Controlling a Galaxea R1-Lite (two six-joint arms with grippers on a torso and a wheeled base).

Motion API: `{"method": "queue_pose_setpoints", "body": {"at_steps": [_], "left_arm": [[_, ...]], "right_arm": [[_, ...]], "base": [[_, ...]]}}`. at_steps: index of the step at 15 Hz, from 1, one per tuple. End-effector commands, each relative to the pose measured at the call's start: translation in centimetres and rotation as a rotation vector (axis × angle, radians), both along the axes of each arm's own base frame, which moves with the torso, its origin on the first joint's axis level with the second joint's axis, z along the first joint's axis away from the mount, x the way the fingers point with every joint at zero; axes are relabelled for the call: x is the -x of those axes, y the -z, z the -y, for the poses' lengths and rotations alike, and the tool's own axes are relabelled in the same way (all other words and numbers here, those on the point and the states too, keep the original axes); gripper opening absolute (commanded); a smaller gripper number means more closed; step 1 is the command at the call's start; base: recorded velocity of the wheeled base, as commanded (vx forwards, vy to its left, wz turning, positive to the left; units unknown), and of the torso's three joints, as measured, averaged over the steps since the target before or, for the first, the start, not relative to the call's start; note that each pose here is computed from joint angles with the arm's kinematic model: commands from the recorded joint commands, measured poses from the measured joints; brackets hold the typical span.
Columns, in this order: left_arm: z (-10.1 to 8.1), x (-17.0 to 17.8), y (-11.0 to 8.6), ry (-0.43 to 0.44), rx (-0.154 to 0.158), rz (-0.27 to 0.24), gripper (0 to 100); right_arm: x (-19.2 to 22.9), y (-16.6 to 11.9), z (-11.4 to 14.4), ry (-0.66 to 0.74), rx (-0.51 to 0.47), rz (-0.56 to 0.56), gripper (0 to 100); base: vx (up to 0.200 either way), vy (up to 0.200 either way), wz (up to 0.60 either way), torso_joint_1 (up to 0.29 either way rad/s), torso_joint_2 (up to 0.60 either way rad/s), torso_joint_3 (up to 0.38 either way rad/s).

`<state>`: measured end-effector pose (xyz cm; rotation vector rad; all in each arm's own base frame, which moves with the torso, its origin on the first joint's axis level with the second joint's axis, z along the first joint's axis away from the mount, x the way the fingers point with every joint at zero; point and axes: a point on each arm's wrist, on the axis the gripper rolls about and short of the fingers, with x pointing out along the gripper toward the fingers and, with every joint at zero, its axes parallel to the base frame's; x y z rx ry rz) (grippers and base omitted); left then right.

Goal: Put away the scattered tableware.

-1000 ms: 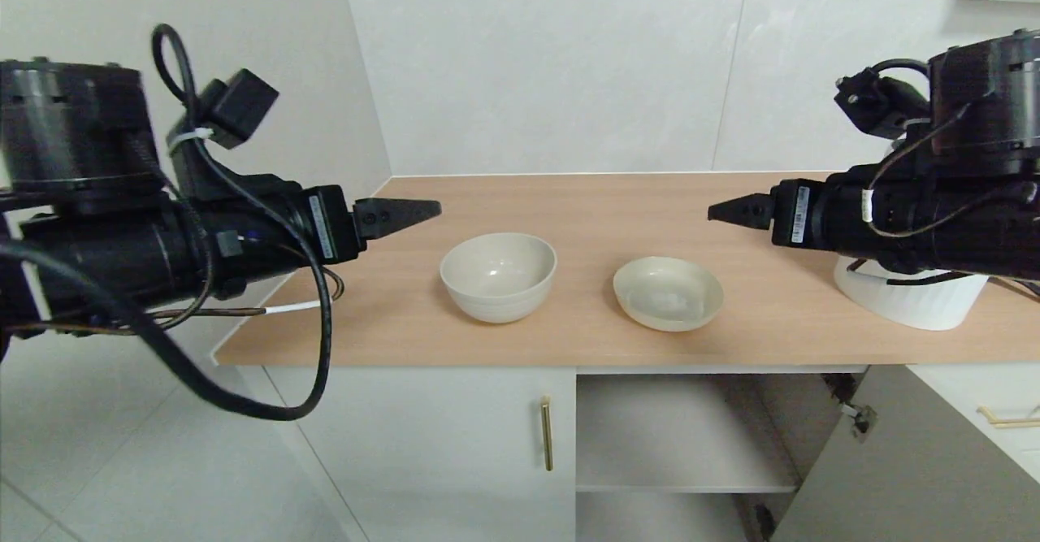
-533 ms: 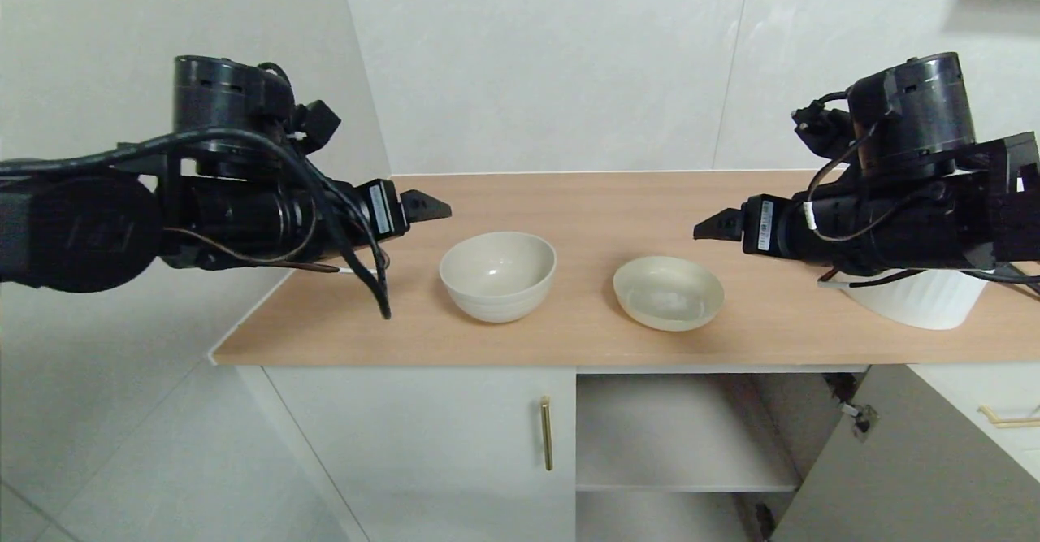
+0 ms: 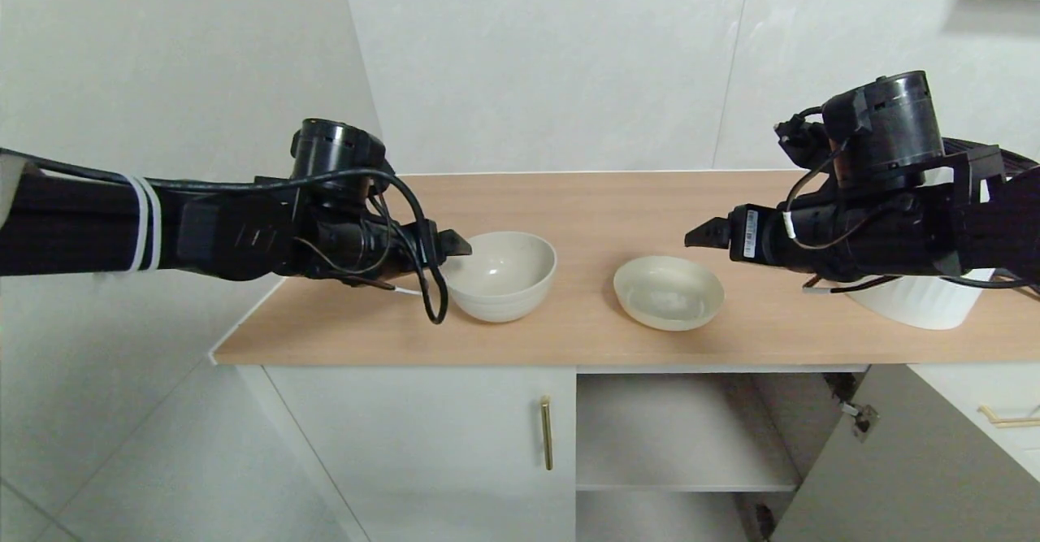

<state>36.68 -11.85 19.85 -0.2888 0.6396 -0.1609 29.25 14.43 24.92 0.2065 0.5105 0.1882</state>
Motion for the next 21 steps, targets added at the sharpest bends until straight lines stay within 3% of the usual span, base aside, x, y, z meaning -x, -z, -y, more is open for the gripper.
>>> {"method": "queue_pose_setpoints", "body": {"at_steps": [1,4,5,10,14,18,21], "left_arm": [[0.6,-0.9,1.5,0.005,-0.013,-0.032,100],[1.2,-1.3,1.9,0.006,-0.022,-0.034,100],[1.7,-1.2,1.9,0.014,-0.024,-0.032,0],[2.0,-0.6,1.1,0.024,-0.014,-0.012,0],[0.8,2.5,-2.2,0.003,0.029,0.047,0],[-0.3,5.7,-4.5,0.024,0.035,0.117,0],[-0.5,6.2,-5.1,0.023,0.042,0.132,0]], "right_arm": [[0.0,-0.1,0.0,0.004,0.002,0.002,100],[0.0,-0.1,0.1,0.026,0.011,0.009,100],[0.0,-0.1,0.1,0.026,0.011,0.009,100],[-0.6,0.3,0.4,0.039,0.016,-0.001,100],[-1.9,1.2,0.5,0.058,0.026,-0.023,100],[-3.8,3.3,0.2,0.074,0.053,-0.074,100],[-5.5,5.0,0.3,0.096,0.068,-0.111,100]], "base": [[0.0,0.0,0.0,0.0,0.0,0.0],[0.0,0.0,0.0,0.0,0.0,0.0],[0.0,0.0,0.0,0.0,0.0,0.0],[0.0,0.0,0.0,0.0,0.0,0.0],[0.0,0.0,0.0,0.0,0.0,0.0],[0.0,0.0,0.0,0.0,0.0,0.0],[0.0,0.0,0.0,0.0,0.0,0.0]]}}
